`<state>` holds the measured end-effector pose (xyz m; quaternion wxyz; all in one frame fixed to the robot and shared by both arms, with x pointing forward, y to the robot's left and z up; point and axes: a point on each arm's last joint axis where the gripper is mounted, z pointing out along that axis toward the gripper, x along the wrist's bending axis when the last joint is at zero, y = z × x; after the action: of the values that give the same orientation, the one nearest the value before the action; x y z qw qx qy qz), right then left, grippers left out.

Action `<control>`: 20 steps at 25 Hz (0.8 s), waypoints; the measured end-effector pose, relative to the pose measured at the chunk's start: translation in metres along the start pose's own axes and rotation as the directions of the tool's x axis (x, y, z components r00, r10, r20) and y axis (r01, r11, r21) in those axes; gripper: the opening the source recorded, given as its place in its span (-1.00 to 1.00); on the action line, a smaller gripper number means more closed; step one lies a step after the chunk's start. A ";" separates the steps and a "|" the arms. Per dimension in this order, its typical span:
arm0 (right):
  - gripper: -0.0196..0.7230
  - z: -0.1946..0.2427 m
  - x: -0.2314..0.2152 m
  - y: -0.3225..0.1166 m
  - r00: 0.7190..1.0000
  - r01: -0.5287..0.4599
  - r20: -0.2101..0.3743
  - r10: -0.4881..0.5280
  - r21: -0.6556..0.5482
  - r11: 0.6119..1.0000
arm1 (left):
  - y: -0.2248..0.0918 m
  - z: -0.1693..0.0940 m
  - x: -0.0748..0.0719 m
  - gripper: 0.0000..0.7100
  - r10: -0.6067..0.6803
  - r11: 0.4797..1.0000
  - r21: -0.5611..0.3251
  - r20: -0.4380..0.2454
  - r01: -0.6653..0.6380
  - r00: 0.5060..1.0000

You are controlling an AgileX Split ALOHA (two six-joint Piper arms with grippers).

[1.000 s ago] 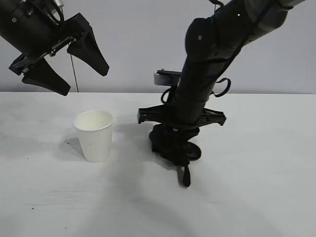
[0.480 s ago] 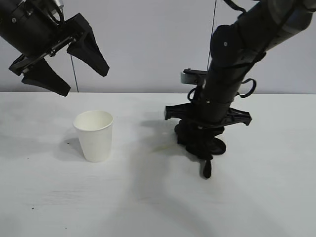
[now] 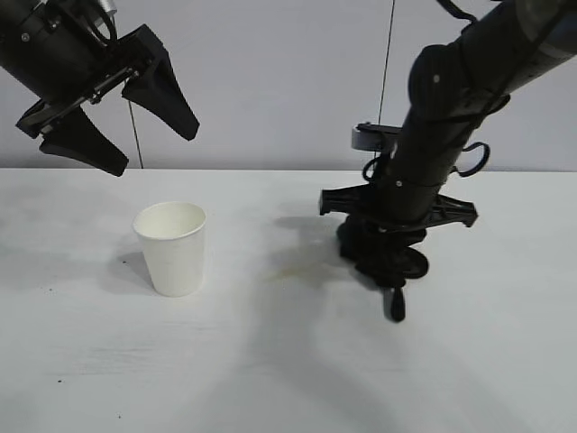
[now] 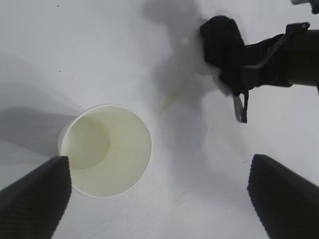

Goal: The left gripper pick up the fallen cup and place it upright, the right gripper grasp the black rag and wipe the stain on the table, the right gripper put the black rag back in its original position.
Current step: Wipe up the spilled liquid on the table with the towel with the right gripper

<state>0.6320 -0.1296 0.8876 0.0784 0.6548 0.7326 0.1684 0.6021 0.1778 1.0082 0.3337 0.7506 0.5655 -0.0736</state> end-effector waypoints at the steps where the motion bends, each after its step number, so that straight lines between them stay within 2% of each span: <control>1: -0.66 0.000 0.013 -0.004 1.000 0.022 -0.015 -0.022 0.006 1.000 | 0.000 0.000 0.000 0.96 0.000 1.000 0.000 0.000 0.000 1.000; 5: -0.66 -0.001 0.049 -0.019 0.995 0.081 -0.056 -0.079 0.029 0.996 | 0.000 0.000 0.000 0.96 0.000 1.000 0.000 0.000 0.000 1.000; 11: -0.66 -0.002 0.061 -0.025 0.994 0.087 -0.072 -0.084 0.033 0.996 | 0.000 0.000 0.000 0.96 0.000 1.000 0.000 0.000 0.000 1.000; 15: -0.66 -0.001 0.043 -0.016 0.998 0.010 -0.058 -0.008 0.025 1.000 | 0.000 0.000 0.000 0.96 0.000 1.000 0.000 0.000 0.000 1.000; 20: -0.66 0.000 -0.014 0.005 0.995 -0.097 0.000 0.097 -0.012 0.995 | 0.000 0.000 0.000 0.96 0.000 1.000 0.000 0.000 0.000 1.000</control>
<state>0.6383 -0.1430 0.8876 0.0741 0.6892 0.6989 0.1764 0.6021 0.1778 1.0082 0.3337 0.7506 0.5655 -0.0736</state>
